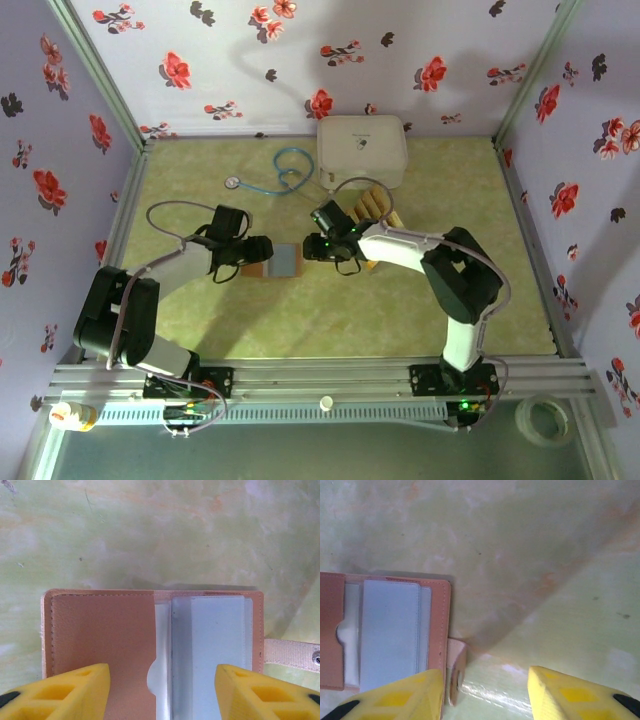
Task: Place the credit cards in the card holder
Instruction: Move the card holder to the center of the table.
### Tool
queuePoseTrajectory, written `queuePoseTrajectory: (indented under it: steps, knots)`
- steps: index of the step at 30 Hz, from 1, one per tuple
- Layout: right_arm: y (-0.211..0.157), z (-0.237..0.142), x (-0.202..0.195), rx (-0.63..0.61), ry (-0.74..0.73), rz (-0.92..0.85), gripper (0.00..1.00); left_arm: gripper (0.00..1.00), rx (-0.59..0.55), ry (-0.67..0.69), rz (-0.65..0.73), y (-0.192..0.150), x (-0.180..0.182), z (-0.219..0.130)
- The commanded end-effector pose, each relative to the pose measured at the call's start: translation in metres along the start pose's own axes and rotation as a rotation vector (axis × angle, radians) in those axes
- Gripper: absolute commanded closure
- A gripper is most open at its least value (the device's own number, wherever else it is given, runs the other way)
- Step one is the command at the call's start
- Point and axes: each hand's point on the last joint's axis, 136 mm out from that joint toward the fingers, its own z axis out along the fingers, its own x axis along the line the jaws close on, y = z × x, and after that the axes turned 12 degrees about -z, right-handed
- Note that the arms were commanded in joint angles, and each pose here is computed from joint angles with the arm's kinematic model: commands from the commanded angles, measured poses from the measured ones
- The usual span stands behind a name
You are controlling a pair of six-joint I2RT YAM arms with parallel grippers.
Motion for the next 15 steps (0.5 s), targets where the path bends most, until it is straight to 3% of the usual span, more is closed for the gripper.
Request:
queuePoseTrajectory:
  steps: [1,3,9,15]
  knots:
    - [0.009,0.010,0.011,-0.014,0.035,0.021,0.55,0.42,-0.012,-0.022,0.002,0.006,-0.006,-0.005]
    - [0.009,0.015,0.010,-0.009,0.034,0.026,0.61,0.42,-0.011,-0.022,0.003,0.006,-0.006,-0.005]
    - [0.002,0.014,0.009,-0.002,0.055,0.027,0.99,0.42,-0.006,-0.031,0.008,0.003,-0.008,-0.008]
    - [-0.017,0.001,0.003,0.014,0.061,0.021,1.00,0.43,-0.009,-0.054,0.004,-0.005,-0.015,-0.011]
